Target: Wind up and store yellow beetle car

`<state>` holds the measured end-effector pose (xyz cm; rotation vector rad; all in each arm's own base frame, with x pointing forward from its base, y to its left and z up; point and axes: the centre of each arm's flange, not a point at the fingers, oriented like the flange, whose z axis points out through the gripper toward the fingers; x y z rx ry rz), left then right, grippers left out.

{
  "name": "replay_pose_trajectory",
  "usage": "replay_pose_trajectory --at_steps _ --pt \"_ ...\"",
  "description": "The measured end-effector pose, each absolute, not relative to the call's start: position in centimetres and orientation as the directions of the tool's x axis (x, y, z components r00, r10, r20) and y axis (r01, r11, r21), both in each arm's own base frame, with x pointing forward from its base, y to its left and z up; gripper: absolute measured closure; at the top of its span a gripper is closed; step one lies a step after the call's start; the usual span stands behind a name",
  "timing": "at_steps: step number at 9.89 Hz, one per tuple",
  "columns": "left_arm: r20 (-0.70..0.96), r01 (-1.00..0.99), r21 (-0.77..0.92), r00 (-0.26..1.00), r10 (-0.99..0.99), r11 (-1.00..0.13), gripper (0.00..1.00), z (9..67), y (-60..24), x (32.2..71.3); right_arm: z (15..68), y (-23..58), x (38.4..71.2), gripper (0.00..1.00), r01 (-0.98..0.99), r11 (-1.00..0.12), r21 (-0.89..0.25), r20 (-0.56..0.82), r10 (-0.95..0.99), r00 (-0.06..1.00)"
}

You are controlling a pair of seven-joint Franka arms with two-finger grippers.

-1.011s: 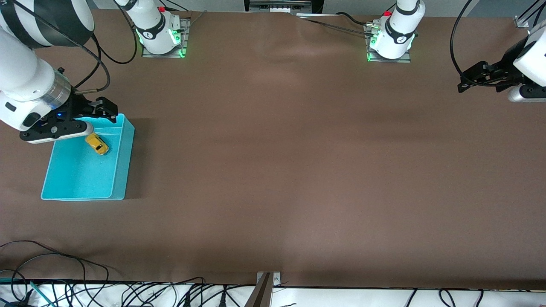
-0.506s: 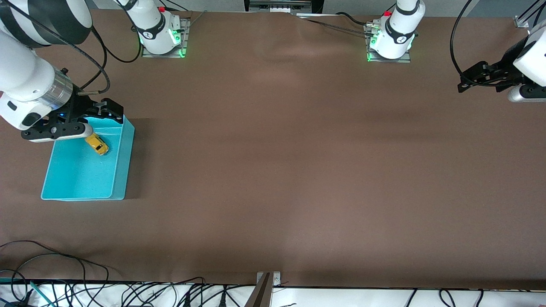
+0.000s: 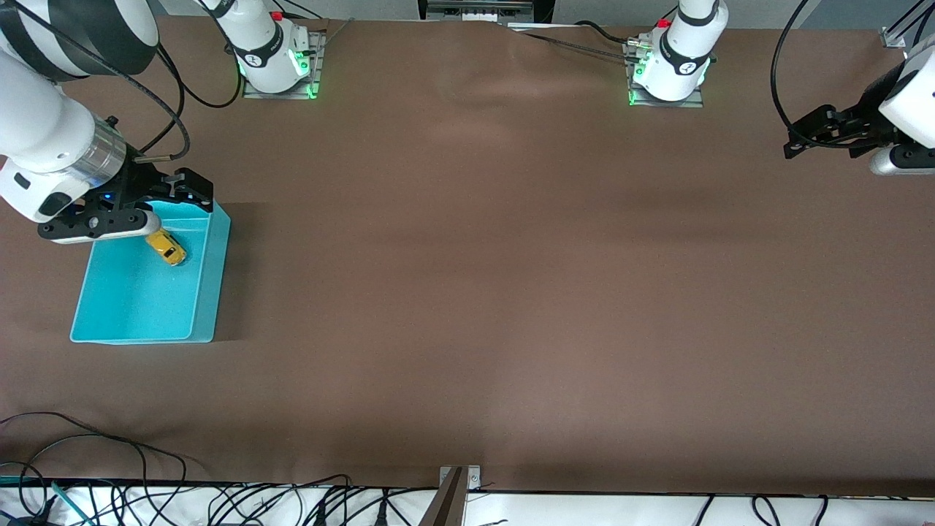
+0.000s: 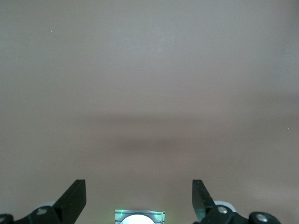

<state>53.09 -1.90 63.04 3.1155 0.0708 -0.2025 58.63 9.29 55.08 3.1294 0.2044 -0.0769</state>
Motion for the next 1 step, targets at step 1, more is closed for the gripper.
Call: replay_pose_trajectory --at_steps 1 --pt "-0.131 0.052 0.033 0.990 0.047 -0.998 0.00 63.04 -1.77 53.10 55.13 9.33 58.64 0.00 0.131 -0.991 0.001 -0.048 0.131 0.990"
